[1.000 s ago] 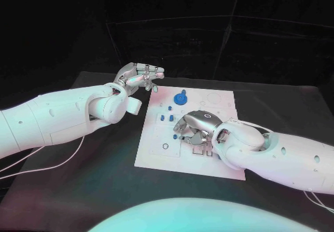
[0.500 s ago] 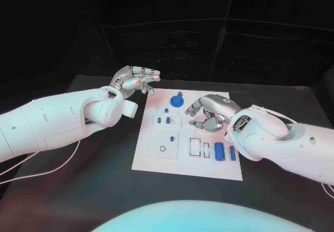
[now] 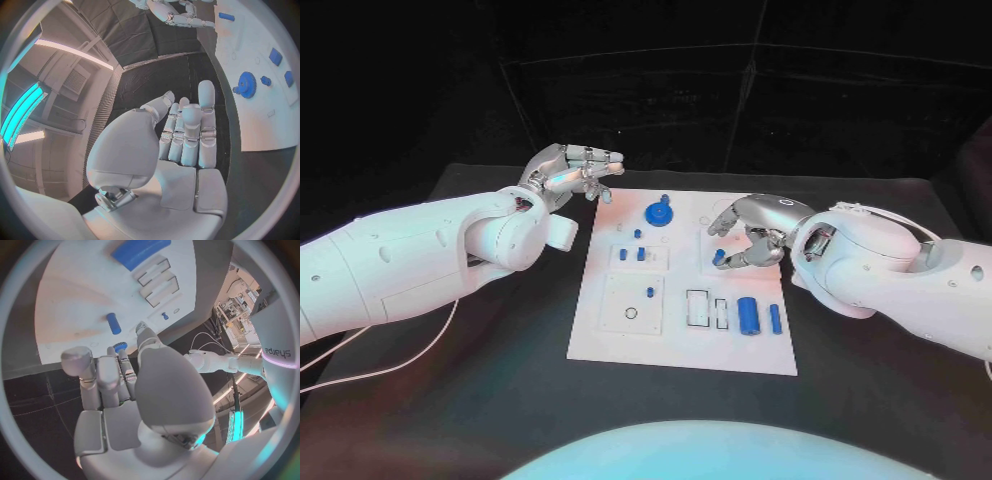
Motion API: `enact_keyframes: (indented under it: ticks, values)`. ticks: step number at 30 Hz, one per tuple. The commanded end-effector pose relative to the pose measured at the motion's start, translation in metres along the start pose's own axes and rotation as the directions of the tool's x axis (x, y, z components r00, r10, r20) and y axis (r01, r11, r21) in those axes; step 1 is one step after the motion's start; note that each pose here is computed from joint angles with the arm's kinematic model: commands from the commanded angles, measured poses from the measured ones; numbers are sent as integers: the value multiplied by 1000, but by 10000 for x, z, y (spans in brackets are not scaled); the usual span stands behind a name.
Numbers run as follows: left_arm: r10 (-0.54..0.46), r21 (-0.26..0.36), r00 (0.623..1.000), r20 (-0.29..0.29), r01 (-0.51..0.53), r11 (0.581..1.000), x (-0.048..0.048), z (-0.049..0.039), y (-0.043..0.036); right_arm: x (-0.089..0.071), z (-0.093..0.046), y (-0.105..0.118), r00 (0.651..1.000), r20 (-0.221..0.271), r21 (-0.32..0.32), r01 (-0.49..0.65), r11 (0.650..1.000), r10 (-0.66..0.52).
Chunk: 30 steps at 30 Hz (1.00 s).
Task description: Assemble the parts on the task board
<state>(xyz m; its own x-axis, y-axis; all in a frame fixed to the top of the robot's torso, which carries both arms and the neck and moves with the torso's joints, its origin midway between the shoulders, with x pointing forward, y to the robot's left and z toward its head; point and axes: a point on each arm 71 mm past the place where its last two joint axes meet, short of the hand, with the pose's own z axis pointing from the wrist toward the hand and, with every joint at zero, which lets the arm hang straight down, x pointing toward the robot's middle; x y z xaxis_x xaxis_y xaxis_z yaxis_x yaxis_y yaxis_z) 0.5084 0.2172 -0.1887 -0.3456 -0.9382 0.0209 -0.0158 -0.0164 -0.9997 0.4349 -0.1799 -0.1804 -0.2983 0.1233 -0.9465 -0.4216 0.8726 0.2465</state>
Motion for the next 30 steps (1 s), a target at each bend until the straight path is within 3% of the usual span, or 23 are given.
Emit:
enact_keyframes:
  ticks: [1, 30]
  values:
    - [-8, 6, 1000, -13, 8, 1000, 21, 8, -13, 48, 9, -15, 996, -81, 30, 51, 998, -49]
    - [-7, 6, 1000, -14, 7, 1000, 21, 19, -9, 105, 157, 25, 988, -118, 35, 104, 994, -99]
